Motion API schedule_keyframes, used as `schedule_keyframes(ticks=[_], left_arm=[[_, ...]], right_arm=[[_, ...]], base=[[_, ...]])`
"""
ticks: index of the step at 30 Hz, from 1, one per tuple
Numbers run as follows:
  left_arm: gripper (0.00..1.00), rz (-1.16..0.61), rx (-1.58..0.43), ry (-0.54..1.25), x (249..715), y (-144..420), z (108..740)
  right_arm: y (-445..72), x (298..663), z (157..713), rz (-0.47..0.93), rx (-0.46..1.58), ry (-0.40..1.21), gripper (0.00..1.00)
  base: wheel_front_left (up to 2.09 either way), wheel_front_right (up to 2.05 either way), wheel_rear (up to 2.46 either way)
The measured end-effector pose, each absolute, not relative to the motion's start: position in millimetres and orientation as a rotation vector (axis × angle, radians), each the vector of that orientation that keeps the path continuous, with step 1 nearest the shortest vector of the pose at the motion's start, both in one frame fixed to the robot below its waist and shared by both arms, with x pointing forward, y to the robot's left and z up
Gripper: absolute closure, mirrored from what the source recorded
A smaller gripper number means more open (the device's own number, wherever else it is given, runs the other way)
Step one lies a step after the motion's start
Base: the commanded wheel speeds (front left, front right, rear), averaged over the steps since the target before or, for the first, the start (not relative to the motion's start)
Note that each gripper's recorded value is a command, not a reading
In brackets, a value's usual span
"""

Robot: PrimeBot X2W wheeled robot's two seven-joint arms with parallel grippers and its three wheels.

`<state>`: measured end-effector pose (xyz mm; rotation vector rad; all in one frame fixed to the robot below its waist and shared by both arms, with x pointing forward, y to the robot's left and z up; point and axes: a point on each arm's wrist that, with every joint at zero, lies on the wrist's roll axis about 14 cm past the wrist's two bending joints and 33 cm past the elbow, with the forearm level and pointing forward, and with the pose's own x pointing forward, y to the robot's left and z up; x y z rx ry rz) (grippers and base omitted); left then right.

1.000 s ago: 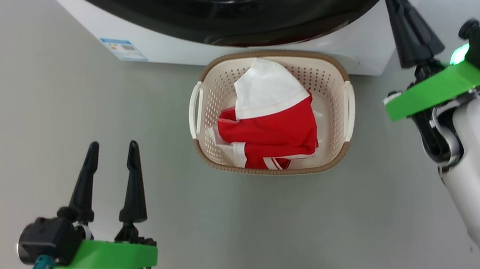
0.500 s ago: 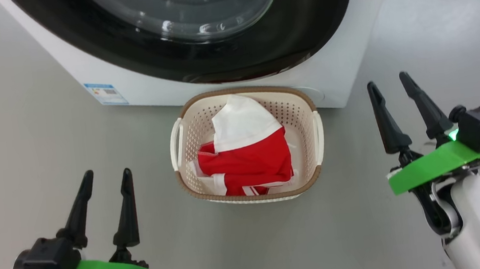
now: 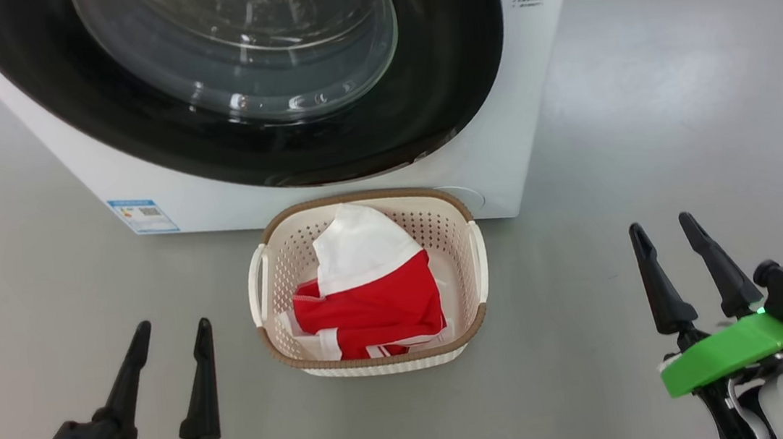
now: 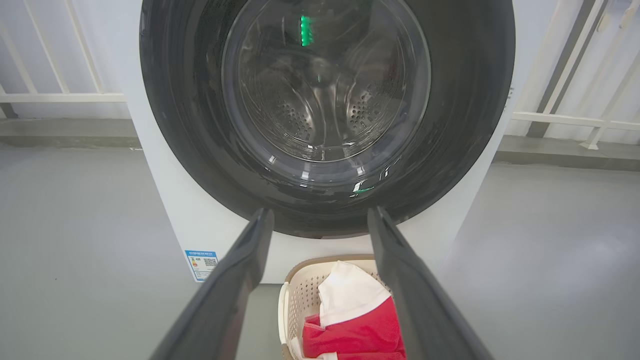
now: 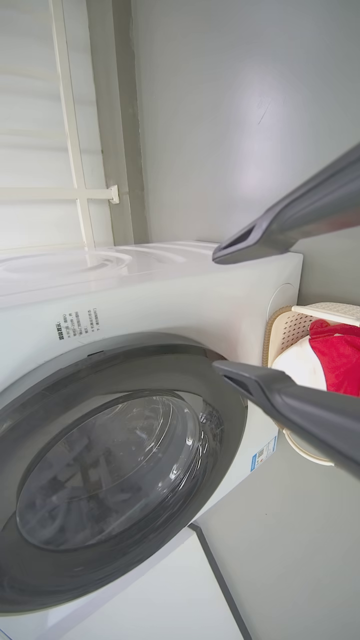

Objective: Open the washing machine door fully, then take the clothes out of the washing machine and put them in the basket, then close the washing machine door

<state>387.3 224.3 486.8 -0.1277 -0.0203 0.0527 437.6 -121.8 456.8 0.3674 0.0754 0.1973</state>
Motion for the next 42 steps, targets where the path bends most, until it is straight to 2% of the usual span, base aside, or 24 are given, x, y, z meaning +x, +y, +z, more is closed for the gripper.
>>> schedule_keyframes(ticks=[24,42], left_arm=[[0.0,-0.026,-0.13,-0.015,373.7,205.9,487.4],[0.0,-0.04,-0.129,-0.032,375.4,202.6,493.1]], right_arm=[[-190.2,371.4,453.6,-0.002,0.363,0.072,0.0],[-195.6,369.1,459.5,-0.02,0.367,0.05,0.0]], base=[[0.0,0.0,0.0],[0.0,0.0,0.0]])
